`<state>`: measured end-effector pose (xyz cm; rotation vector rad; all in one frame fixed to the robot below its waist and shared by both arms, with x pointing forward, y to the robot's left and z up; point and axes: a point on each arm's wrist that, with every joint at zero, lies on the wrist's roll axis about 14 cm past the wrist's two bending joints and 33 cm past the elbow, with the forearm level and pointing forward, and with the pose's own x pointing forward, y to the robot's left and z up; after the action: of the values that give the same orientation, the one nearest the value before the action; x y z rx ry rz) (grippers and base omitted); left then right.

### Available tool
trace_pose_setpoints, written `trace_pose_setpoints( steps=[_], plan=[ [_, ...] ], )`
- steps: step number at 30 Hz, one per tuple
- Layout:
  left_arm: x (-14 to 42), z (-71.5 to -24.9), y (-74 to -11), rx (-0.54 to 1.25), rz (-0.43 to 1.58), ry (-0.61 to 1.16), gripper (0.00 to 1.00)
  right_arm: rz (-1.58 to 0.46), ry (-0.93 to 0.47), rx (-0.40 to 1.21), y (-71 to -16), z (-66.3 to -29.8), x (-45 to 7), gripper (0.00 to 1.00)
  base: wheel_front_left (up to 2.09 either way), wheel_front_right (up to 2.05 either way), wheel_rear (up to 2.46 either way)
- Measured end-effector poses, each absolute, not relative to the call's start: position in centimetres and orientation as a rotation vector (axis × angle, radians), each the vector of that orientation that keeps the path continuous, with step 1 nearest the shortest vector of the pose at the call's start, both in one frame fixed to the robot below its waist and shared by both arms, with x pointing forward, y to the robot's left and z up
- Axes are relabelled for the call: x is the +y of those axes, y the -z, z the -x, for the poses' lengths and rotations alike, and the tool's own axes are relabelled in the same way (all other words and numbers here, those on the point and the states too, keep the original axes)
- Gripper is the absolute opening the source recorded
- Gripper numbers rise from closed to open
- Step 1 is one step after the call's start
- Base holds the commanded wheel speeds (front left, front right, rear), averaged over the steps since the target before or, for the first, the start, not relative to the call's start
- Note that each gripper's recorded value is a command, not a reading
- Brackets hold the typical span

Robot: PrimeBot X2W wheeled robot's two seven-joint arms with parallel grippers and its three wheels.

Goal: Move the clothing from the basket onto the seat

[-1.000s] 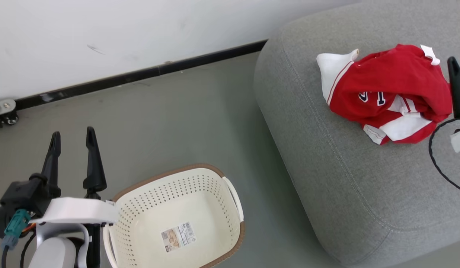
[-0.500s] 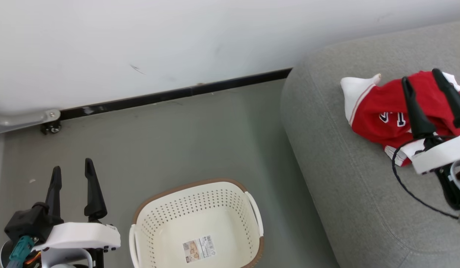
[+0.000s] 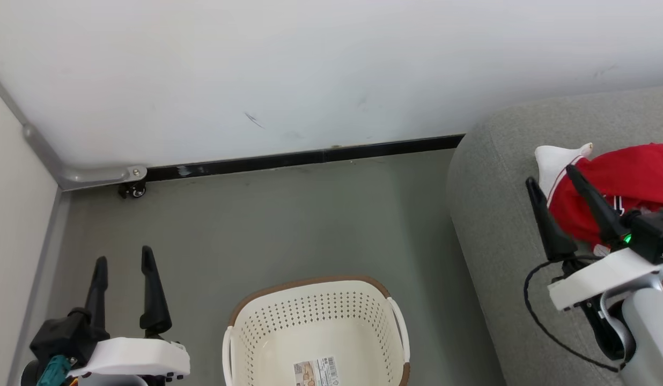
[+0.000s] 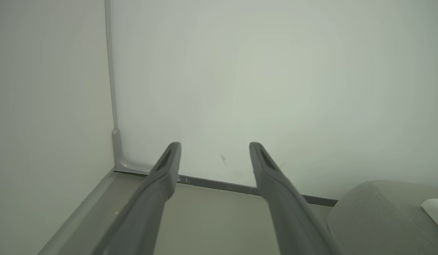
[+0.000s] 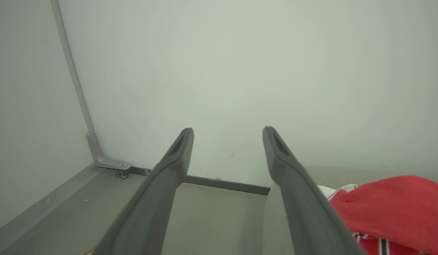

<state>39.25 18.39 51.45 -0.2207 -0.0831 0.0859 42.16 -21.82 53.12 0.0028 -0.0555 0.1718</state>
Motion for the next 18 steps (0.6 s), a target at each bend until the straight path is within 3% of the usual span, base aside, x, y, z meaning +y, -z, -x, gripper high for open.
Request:
trace_pose_setpoints(
  steps=[18],
  plan=[
    [16.4,-36.0,-50.0,-0.035,0.186,-0.015,1.00,-0.092,-0.229,0.001,-50.3,-39.3,-16.3,1.00,0.00,0.00,0.00]
  ],
)
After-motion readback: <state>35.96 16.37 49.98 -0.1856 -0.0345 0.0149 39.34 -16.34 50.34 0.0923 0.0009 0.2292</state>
